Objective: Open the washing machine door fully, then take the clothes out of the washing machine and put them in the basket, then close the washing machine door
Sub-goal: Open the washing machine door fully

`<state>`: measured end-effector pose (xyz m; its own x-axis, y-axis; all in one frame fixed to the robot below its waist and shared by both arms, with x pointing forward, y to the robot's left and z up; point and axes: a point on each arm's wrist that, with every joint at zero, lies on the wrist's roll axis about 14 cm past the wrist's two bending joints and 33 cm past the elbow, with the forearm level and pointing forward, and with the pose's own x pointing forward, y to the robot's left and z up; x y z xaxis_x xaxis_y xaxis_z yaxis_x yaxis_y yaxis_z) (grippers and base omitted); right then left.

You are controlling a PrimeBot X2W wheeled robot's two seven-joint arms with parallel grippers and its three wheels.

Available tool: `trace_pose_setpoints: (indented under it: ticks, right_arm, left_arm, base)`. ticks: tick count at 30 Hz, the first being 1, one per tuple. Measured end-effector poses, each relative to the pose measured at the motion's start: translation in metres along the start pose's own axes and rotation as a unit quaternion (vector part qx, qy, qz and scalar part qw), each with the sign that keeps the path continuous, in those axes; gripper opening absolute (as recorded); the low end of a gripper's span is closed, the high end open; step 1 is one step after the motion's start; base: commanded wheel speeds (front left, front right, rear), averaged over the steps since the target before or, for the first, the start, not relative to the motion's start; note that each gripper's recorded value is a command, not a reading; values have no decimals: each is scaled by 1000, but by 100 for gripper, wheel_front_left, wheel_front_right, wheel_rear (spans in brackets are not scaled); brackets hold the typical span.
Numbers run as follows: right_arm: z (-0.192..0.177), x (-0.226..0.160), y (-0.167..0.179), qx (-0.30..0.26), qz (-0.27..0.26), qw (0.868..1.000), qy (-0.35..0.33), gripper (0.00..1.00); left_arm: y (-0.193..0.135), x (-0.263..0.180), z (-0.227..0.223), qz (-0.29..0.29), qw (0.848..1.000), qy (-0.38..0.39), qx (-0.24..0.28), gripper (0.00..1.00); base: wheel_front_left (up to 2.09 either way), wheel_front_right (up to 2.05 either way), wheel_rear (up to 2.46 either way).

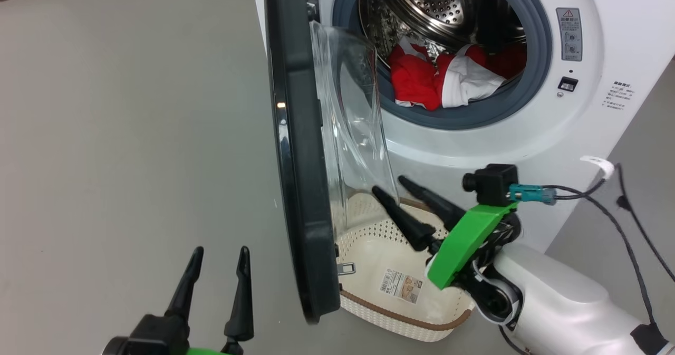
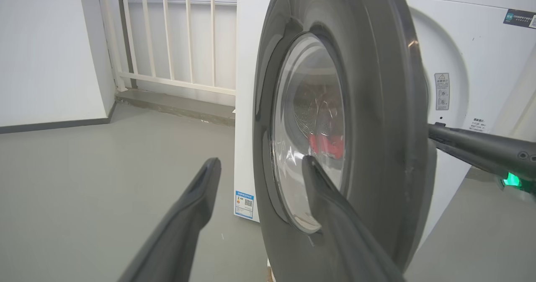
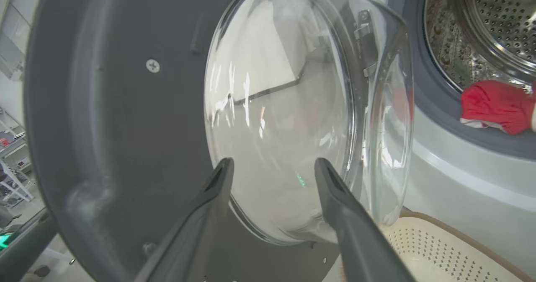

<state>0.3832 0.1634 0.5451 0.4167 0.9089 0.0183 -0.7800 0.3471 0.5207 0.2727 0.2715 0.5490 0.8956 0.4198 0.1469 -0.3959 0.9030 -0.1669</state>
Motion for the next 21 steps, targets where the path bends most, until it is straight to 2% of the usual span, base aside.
trace_pose_setpoints:
  ticks: [8, 16, 21]
  right_arm:
    - [28, -10, -34, -95, -69, 990, -79, 100]
    - [19, -49, -36, -200, -115, 966, -118, 100]
    - [31, -71, -33, -242, -131, 950, -145, 100]
  left_arm:
    - [1, -5, -5, 5, 1000, 8, -4, 100]
    - [2, -4, -3, 7, 1000, 4, -2, 100]
    - [2, -4, -2, 7, 1000, -1, -2, 100]
  base:
    - [0, 0, 0]
    - [0, 0, 0]
    - [0, 0, 0]
